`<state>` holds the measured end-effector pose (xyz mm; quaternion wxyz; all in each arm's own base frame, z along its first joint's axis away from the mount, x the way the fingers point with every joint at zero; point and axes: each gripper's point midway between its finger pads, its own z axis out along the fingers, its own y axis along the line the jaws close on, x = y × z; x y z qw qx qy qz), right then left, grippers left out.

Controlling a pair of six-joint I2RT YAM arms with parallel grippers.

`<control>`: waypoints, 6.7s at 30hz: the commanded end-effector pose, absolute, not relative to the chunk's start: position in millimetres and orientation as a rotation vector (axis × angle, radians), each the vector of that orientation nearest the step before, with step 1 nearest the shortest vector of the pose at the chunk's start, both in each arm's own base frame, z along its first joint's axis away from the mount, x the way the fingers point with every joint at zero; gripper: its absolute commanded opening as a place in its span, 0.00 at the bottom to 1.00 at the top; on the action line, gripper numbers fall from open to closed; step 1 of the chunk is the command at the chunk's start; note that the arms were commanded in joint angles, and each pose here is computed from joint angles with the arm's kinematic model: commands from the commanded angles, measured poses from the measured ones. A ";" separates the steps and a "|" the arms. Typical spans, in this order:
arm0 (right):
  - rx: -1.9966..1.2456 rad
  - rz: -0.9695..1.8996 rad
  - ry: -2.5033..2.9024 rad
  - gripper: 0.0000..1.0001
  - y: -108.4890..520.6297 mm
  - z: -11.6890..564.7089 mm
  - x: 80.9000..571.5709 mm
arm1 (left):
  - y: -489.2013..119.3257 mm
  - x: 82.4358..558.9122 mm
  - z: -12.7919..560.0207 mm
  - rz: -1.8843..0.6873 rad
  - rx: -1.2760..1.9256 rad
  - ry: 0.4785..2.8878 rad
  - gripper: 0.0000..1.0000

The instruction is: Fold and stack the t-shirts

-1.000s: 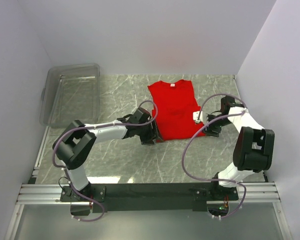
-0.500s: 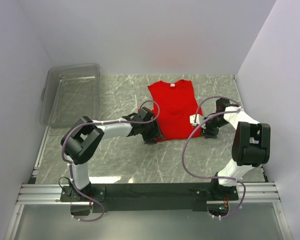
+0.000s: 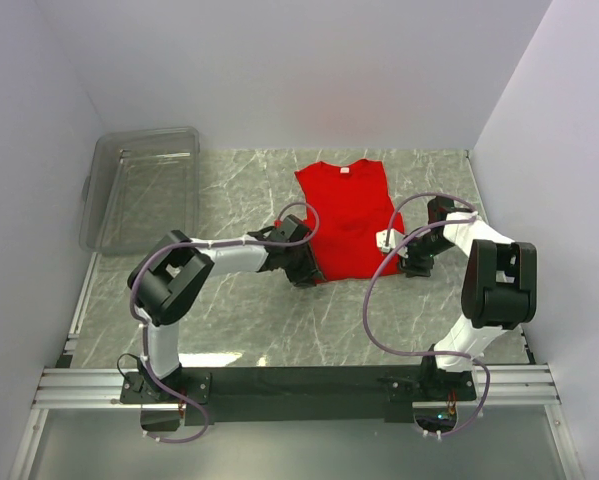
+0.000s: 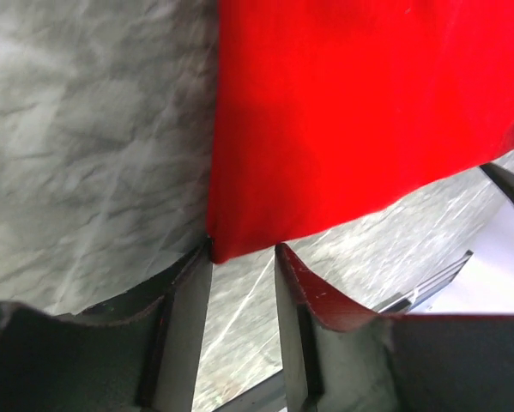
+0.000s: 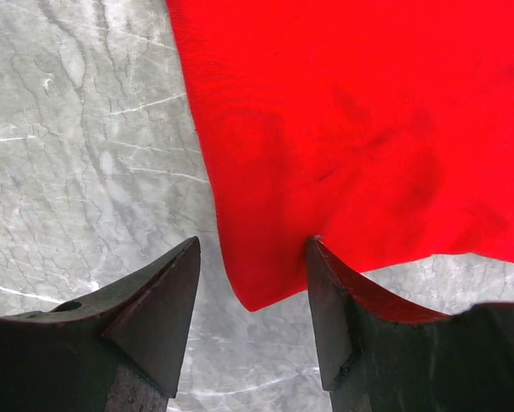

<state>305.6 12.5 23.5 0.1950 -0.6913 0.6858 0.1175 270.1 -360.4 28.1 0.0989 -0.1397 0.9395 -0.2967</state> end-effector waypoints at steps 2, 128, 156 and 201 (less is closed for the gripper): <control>-1.951 0.328 1.861 0.59 18.4 29.5 312.0 | -361.9 279.5 15.3 -0.811 -0.446 2.769 0.40; -1.268 0.656 2.203 0.03 97.2 93.5 458.5 | -260.8 402.3 92.8 -0.853 -0.321 2.553 0.01; -1.007 0.844 2.303 0.01 137.6 105.4 430.6 | -297.5 398.7 141.2 -1.167 -0.147 2.342 0.20; -0.620 0.484 2.448 0.00 70.2 97.0 490.1 | -246.7 467.8 121.6 -0.758 -0.235 2.286 0.48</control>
